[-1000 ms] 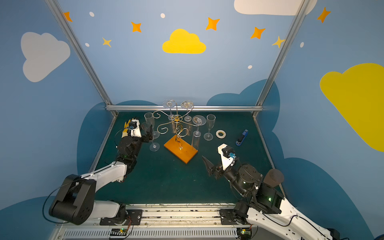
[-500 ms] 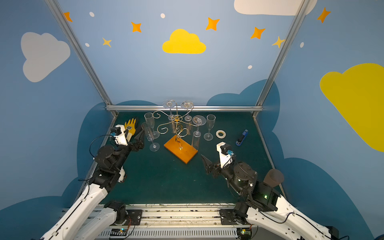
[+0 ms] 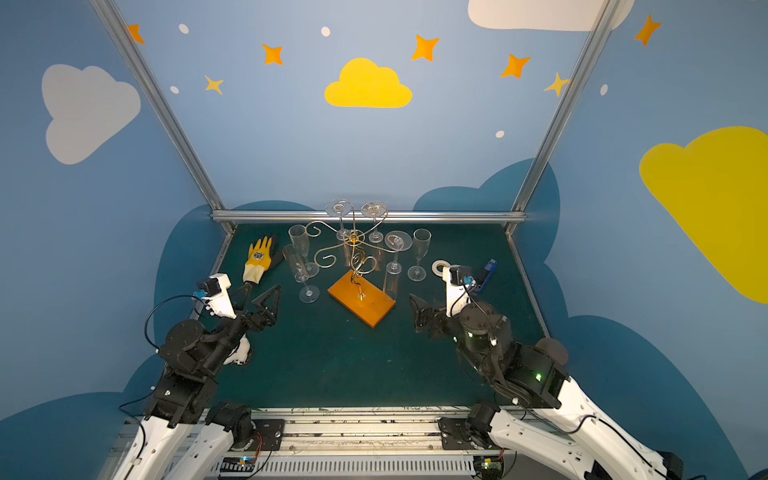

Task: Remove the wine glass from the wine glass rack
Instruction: 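Reach the right gripper up to a hanging glass on the rack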

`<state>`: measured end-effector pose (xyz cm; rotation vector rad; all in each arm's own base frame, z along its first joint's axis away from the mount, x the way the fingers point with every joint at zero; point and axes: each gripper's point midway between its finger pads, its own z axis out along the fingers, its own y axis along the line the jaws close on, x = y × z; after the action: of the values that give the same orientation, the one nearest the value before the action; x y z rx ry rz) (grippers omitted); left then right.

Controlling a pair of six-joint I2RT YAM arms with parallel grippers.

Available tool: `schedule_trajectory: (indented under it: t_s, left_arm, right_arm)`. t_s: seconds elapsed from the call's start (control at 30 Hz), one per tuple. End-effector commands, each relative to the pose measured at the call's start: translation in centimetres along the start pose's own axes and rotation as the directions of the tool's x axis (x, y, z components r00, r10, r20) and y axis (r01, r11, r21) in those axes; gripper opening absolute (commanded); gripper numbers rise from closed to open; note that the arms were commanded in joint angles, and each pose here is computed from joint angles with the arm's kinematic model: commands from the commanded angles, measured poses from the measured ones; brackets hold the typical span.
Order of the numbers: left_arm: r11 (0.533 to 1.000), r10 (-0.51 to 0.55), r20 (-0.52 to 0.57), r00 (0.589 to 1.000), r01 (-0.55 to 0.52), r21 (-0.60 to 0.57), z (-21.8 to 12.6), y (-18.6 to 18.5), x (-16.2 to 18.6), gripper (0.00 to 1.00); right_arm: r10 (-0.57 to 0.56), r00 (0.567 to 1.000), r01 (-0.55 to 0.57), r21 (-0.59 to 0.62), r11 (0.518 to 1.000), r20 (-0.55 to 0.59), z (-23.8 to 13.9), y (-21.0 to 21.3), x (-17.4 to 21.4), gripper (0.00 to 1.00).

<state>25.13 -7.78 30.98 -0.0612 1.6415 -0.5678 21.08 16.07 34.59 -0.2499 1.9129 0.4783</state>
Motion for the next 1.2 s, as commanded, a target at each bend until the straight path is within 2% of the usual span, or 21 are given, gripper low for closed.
schedule_trajectory:
  t_s: [0.0,0.2,0.37,0.53,0.7,0.83,1.0,1.17]
  left_arm:
    - [0.997,-0.073,-0.053,0.996,0.075,0.021,0.1,-0.3,1.0,0.99]
    - [0.989,-0.129,-0.099,0.987,0.135,0.054,0.4,-0.9,1.9,0.99]
    - [0.985,-0.144,-0.116,0.983,0.153,0.077,-0.2,-1.4,2.3,0.99]
    - [0.981,-0.162,-0.13,0.978,0.174,0.082,-1.0,-1.5,2.8,0.99]
    - [0.963,-0.239,-0.149,0.96,0.254,0.09,-1.5,-1.5,3.7,0.99]
    - [0.955,-0.271,-0.142,0.952,0.284,0.081,-2.0,-1.2,4.2,0.99]
    - [0.953,-0.274,-0.161,0.948,0.29,0.085,-2.7,-1.4,4.6,0.99]
    - [0.942,-0.304,-0.213,0.929,0.326,0.079,-2.8,-1.6,5.6,0.99]
  right_arm:
    - [0.011,0.998,-0.016,-0.095,0.995,-0.057,0.9,1.1,-0.3,0.93]
    - [0.146,0.984,-0.16,-0.15,0.976,-0.1,4.2,0.7,-4.1,0.93]
    - [0.291,0.945,-0.324,-0.294,0.899,-0.15,6.6,1.2,-8.0,0.92]
    - [0.358,0.915,-0.403,-0.359,0.842,-0.188,8.4,0.4,-10.2,0.89]
    - [0.459,0.863,-0.505,-0.378,0.776,-0.21,10.0,-1.6,-10.5,0.81]
    - [0.486,0.831,-0.556,-0.402,0.727,-0.27,11.2,-1.9,-10.2,0.72]
    - [0.481,0.811,-0.584,-0.426,0.691,-0.333,13.4,-2.3,-9.8,0.52]
    - [0.453,0.781,-0.62,-0.437,0.652,-0.431,15.4,-2.4,-8.8,0.42]
